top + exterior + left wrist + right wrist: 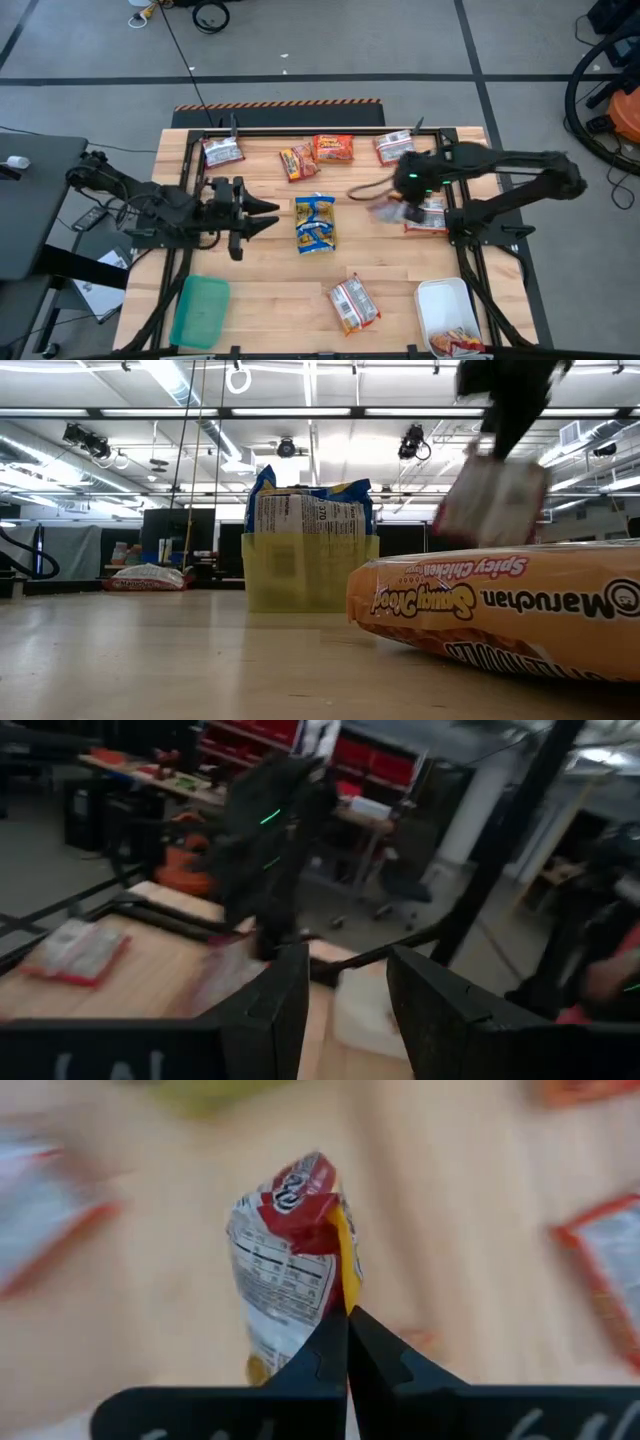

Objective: Sort Maruchan noodles
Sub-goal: Put the red noodle pack into the white bin

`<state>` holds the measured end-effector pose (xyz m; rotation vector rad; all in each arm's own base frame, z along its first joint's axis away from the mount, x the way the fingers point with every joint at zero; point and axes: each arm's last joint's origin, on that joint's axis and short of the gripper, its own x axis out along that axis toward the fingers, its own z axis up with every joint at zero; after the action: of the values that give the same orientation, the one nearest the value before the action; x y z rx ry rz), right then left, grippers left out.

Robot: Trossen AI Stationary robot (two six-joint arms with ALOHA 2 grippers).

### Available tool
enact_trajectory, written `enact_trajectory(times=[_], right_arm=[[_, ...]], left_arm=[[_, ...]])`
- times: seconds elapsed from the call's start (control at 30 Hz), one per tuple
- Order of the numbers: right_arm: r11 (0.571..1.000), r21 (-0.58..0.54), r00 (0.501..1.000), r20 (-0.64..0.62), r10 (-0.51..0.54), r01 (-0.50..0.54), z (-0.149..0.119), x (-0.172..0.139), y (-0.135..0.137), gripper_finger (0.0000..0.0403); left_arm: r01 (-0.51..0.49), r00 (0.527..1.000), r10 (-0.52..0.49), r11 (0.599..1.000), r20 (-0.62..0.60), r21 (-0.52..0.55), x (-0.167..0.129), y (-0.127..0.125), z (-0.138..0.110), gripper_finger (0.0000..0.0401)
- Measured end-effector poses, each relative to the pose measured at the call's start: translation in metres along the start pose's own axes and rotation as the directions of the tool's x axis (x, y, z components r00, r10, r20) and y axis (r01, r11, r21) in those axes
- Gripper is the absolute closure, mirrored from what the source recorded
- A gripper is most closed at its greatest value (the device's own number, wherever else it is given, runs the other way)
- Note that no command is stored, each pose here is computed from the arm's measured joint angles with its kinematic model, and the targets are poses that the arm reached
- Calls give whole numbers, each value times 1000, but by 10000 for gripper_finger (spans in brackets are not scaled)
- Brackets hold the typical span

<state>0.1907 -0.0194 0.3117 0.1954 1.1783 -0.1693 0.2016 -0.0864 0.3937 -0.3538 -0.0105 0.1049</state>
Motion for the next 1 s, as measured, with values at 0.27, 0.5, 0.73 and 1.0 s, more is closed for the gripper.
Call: enact_trajectory(times=[0.27, 0.5, 0.73, 1.0], right_arm=[[935, 11, 935, -15, 355, -355, -36, -84, 43, 400], [926, 81, 902, -210, 378, -369, -67, -81, 74, 401], [901, 107, 815, -393, 426, -420, -97, -56, 123, 402], [886, 127, 783, -425, 455, -446, -119, -20, 170, 401]], left_arm=[[-103, 968, 132, 984, -213, 142, -2, 17, -22, 260], [-146, 937, 184, 978, -295, 148, -5, 23, -31, 260], [-158, 926, 181, 983, -332, 93, -6, 24, -34, 260], [-169, 925, 191, 981, -329, 94, -6, 25, -34, 260]])
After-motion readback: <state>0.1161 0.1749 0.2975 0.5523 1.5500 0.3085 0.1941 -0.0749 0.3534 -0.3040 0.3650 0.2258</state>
